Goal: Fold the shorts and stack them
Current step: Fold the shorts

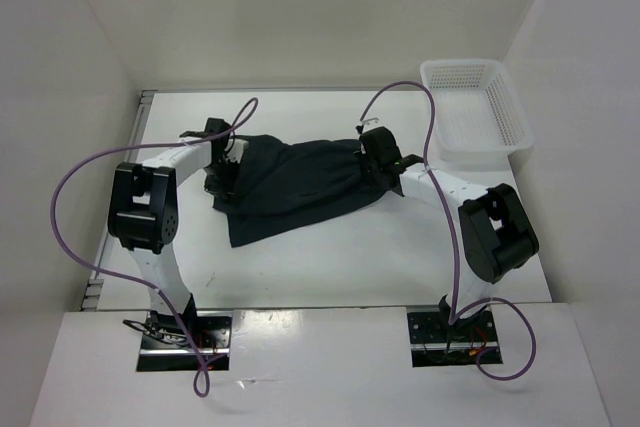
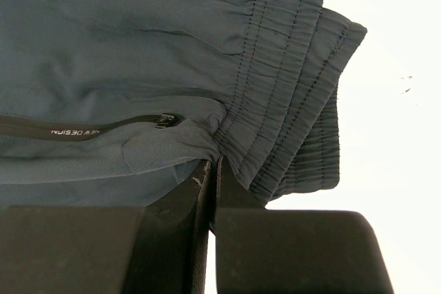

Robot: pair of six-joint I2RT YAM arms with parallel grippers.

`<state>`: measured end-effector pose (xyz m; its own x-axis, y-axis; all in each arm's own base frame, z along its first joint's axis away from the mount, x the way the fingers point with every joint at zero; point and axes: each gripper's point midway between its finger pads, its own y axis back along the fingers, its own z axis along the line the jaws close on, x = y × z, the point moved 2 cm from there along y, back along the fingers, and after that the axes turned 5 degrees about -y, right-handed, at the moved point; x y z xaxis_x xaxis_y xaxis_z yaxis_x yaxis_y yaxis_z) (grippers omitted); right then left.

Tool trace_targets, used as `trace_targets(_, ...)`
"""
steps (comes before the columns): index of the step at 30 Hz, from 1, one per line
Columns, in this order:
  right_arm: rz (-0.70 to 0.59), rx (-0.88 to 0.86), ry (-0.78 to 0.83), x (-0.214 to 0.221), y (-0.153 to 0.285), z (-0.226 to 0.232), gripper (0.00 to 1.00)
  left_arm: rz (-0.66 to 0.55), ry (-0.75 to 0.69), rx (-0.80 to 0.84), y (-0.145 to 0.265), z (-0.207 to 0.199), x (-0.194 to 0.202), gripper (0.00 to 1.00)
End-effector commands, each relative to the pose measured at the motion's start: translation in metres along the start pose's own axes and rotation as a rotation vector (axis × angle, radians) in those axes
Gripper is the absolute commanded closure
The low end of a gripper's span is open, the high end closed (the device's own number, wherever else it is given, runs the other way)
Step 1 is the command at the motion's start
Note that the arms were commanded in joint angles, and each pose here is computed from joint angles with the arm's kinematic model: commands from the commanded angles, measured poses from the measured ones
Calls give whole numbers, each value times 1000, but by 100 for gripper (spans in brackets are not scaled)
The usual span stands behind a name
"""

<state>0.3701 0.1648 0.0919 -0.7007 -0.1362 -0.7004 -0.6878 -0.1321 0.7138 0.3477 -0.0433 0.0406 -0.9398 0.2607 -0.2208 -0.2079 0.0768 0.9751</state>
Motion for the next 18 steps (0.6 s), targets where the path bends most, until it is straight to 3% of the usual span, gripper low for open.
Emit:
trace_targets(1, -35, 0, -15, -5, 2, 3, 100, -20, -2, -40, 20, 5, 5, 100)
trace_targets(3, -35, 0, -15, -5, 2, 3, 100, -24, -2, -66, 28, 8, 8, 95)
trace_targets(5, -35, -6, -8, -5, 2, 7, 100, -16, -2, -74, 33, 8, 15, 69)
trace_targets(6, -26, -4, 3, -3, 3, 6, 100, -35, -2, -89, 40, 9, 16, 62)
trace_targets(12, -26, -11, 10, -2, 3, 9, 100, 46, 50, -116, 41, 22, 57, 58)
trace_targets(17, -17, -9, 12, 0, 1, 9, 100, 41, 80, -91, 35, 28, 53, 58)
trace_targets(18, -17, -9, 12, 0, 1, 9, 100, 17, 90, -80, 35, 31, 42, 54)
